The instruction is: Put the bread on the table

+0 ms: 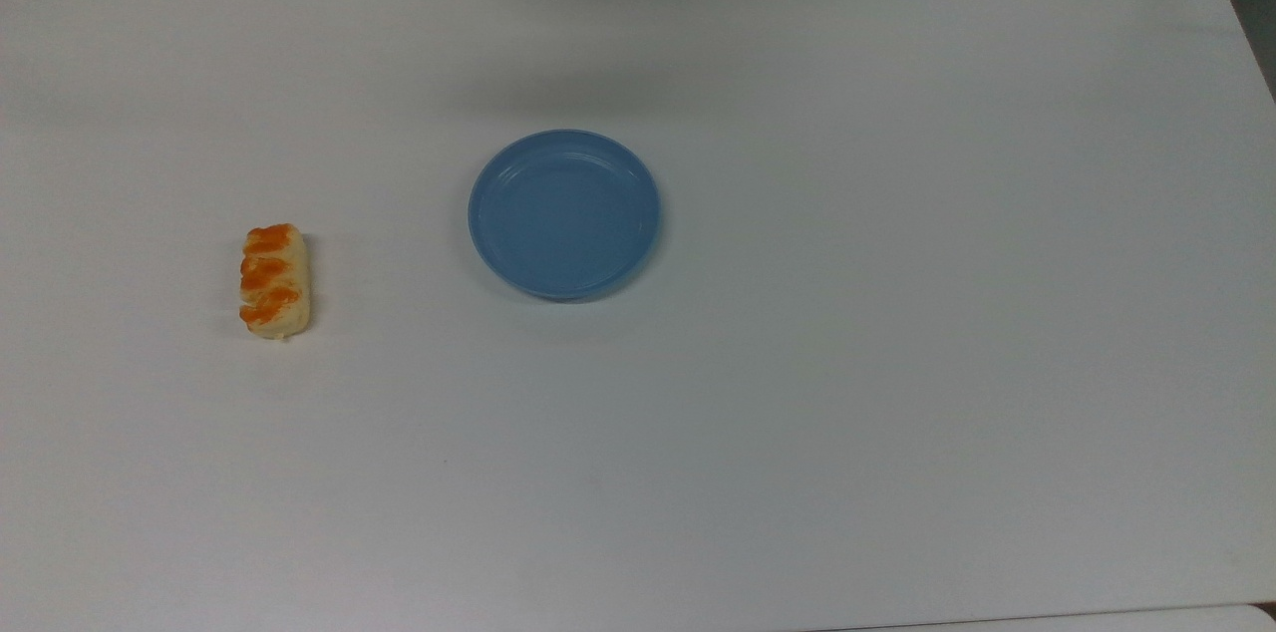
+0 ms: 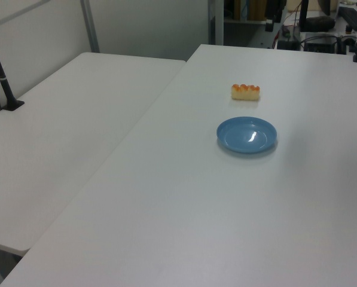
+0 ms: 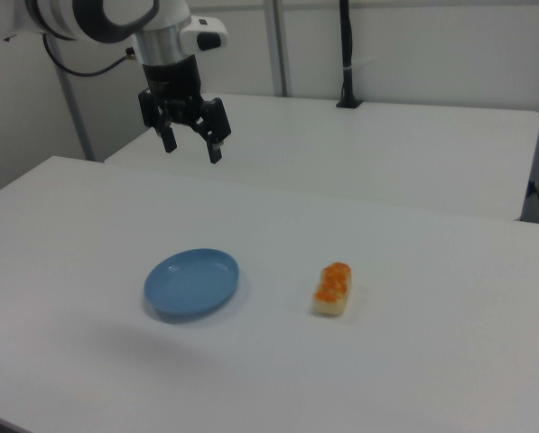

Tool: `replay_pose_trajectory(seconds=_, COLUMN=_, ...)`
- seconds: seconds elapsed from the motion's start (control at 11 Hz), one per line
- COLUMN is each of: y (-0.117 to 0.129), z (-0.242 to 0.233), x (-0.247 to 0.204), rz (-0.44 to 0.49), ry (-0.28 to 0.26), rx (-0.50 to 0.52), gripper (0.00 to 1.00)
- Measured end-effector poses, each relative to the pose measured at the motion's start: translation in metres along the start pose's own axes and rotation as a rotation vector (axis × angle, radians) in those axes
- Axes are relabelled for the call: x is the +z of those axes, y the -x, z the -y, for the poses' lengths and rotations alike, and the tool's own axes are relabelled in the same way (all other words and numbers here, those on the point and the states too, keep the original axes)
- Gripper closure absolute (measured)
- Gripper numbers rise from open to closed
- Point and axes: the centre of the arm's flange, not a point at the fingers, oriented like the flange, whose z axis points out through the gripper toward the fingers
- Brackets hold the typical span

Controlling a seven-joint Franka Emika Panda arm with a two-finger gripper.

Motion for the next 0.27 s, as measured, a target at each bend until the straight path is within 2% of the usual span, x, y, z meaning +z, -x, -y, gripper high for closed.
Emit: replay_pose_trajectory(seconds=0.27, y=0.0033, z=-0.0025, x=-0.0060, rz=-0.008, ry=0.000, rx=0.005, gripper=0.00)
